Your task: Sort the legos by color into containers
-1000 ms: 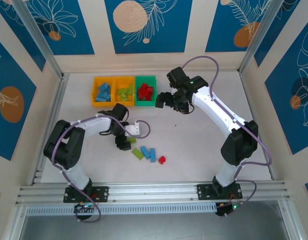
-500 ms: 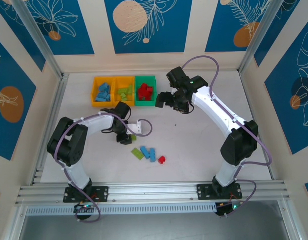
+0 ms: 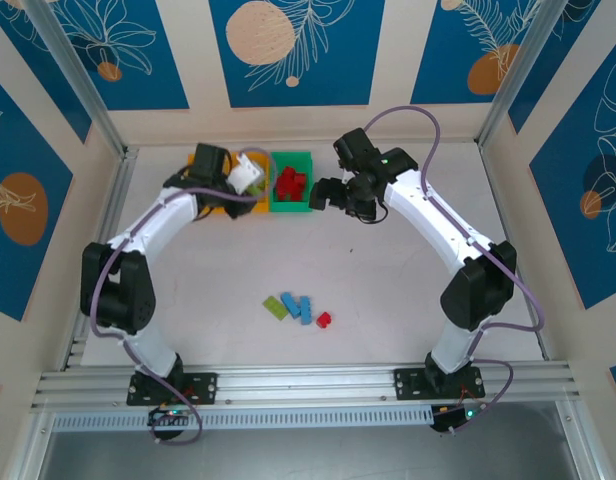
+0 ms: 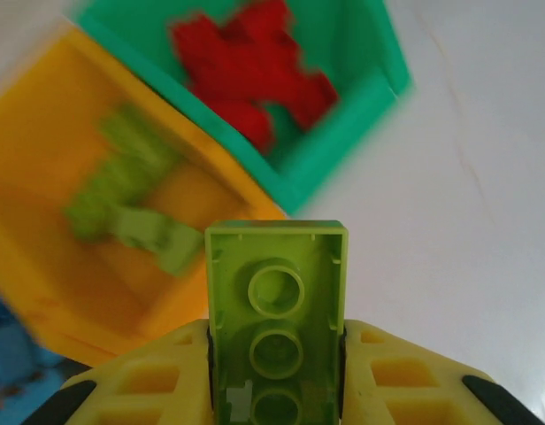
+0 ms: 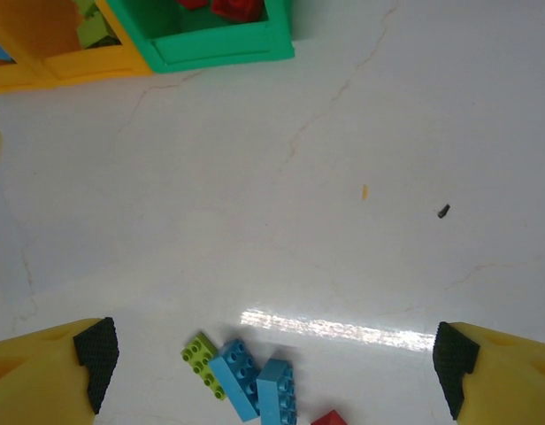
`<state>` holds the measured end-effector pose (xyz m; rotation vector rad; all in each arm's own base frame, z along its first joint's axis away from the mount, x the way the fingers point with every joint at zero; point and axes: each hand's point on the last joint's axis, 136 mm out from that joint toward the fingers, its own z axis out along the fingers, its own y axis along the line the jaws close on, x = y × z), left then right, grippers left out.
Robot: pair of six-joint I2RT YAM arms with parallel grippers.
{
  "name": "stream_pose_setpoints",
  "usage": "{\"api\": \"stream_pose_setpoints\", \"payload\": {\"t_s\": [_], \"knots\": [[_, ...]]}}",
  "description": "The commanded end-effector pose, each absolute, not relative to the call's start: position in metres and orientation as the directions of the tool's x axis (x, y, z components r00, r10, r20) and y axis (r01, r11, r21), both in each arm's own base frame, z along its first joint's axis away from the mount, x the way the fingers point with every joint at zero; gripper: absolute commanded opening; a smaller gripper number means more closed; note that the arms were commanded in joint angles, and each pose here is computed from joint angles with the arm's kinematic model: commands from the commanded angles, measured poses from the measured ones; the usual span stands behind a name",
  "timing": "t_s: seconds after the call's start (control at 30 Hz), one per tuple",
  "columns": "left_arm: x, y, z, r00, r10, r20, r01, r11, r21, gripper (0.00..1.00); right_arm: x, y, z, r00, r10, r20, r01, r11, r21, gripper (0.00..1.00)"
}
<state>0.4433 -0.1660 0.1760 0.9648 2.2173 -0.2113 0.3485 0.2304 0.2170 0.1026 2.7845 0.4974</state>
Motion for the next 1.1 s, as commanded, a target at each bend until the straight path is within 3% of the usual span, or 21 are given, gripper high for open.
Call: {"api": "stream_pose_setpoints", "payload": {"t_s": [0.0, 0.27, 0.37, 0.4, 0.53, 0.73, 0.87, 1.07], "knots": [[0.488, -0.147, 0.171, -0.66, 0.399, -0.636, 0.495, 0.868, 0.031, 0.28, 0.353, 0.235, 0.223, -0.951, 0.131, -0.28, 0.018, 0.928, 0.371, 0.94], [0.552, -0.142, 0.152, -0.775, 0.204, -0.598, 0.288, 0.957, -0.047, 0.32, 0.354, 0.236, 0.225, -0.947, 0.16, -0.277, 0.043, 0.923, 0.383, 0.94], [0.556, -0.144, 0.155, -0.775, 0.183, -0.606, 0.274, 0.96, -0.06, 0.61, 0.353, 0.236, 0.225, -0.947, 0.154, -0.282, 0.037, 0.924, 0.379, 0.94], [0.556, -0.144, 0.159, -0.77, 0.181, -0.612, 0.275, 0.959, -0.063, 0.66, 0.351, 0.237, 0.224, -0.949, 0.142, -0.283, 0.027, 0.927, 0.375, 0.94], [0.545, -0.143, 0.187, -0.742, 0.195, -0.642, 0.298, 0.953, -0.055, 0.69, 0.343, 0.243, 0.217, -0.955, 0.07, -0.289, -0.035, 0.938, 0.344, 0.94], [0.495, -0.147, 0.254, -0.641, 0.19, -0.743, 0.373, 0.924, -0.087, 0.69, 0.307, 0.279, 0.19, -0.945, -0.187, -0.269, -0.264, 0.92, 0.289, 0.94], [0.433, -0.144, 0.287, -0.542, 0.208, -0.814, 0.454, 0.888, -0.076, 0.7, 0.263, 0.313, 0.157, -0.876, -0.431, -0.218, -0.476, 0.848, 0.235, 0.94], [0.346, -0.134, 0.287, -0.458, 0.267, -0.848, 0.541, 0.841, -0.027, 0.75, 0.216, 0.34, 0.105, -0.754, -0.648, -0.108, -0.656, 0.733, 0.181, 0.9]]}}
